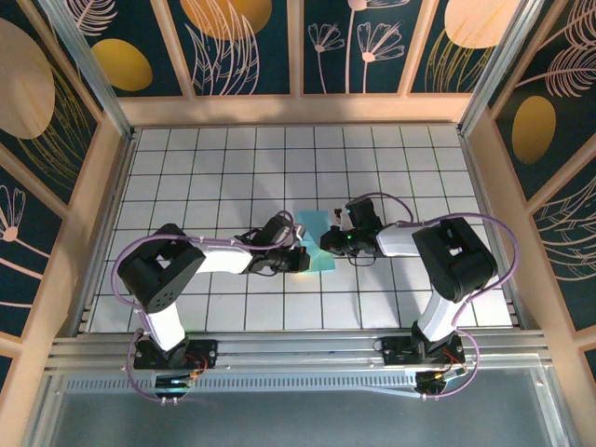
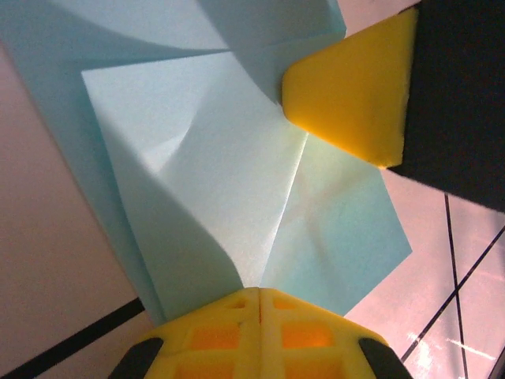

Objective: Fold a paper plane with a square sheet of paper (fold left side to right side)
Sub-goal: Fold the triangle a second time at the center of the table, then turn over the paper at the center of the table.

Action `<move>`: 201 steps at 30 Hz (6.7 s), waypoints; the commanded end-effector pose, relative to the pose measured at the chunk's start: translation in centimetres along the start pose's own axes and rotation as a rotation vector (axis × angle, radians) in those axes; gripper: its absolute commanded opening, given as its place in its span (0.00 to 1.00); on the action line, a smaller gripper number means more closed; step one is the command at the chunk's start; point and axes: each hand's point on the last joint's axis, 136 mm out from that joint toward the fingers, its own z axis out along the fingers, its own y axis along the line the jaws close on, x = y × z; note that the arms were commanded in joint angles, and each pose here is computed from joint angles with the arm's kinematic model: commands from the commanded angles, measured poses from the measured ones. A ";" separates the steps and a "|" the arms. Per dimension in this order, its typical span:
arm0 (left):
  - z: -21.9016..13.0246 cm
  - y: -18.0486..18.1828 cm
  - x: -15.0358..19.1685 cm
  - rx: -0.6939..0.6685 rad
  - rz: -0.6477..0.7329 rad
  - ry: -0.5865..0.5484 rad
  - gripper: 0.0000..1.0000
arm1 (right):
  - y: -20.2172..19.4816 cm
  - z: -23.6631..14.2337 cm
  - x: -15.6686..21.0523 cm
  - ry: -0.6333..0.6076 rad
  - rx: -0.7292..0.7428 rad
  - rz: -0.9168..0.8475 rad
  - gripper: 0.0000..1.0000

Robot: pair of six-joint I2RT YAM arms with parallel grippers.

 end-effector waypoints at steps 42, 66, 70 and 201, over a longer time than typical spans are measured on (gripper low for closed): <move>-2.7 1.5 5.6 -0.017 0.026 0.132 0.00 | -3.9 0.5 2.2 0.088 0.129 0.062 0.00; -6.2 0.0 -7.0 0.000 -0.037 -0.211 0.40 | 2.8 -10.3 -5.0 -0.386 -0.054 -0.069 0.61; -4.9 0.5 -7.6 -0.020 -0.038 -0.200 0.41 | 2.9 -11.6 -4.3 -0.423 -0.128 -0.046 0.68; -28.0 -14.1 -9.7 0.666 0.046 -0.795 0.99 | 21.2 -23.0 -7.1 -0.643 -0.776 -0.391 0.00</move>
